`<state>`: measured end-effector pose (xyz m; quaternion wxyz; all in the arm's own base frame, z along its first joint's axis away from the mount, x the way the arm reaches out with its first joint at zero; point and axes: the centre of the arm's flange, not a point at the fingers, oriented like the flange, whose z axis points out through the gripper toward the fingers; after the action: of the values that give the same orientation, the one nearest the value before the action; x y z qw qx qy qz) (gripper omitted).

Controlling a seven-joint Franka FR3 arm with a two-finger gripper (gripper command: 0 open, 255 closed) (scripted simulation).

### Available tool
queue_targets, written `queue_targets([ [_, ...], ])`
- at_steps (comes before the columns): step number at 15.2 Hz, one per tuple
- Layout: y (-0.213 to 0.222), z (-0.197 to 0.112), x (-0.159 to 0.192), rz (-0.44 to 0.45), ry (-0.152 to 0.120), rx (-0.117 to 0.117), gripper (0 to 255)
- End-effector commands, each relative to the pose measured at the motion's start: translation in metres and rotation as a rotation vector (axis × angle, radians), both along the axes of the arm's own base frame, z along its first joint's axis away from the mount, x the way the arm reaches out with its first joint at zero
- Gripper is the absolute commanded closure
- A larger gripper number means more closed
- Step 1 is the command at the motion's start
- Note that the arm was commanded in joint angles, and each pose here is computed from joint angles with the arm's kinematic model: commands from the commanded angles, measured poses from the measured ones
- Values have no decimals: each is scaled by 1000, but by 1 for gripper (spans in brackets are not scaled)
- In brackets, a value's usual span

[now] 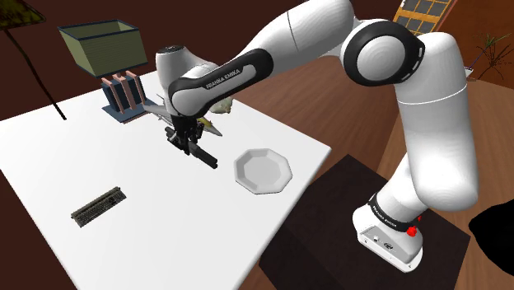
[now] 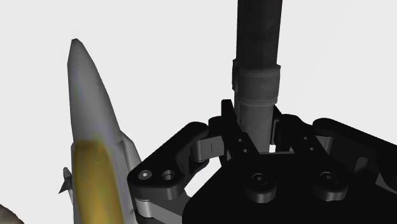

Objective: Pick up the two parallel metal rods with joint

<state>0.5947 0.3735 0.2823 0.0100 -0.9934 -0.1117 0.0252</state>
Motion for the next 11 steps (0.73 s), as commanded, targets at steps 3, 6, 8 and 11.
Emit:
queue_targets([
  [3,1,-1,0,0,1,-1,255],
  [6,1,15,0,0,1,-1,255],
  [8,1,25,0,0,1,-1,255],
  [11,1,41,0,0,1,-1,255],
])
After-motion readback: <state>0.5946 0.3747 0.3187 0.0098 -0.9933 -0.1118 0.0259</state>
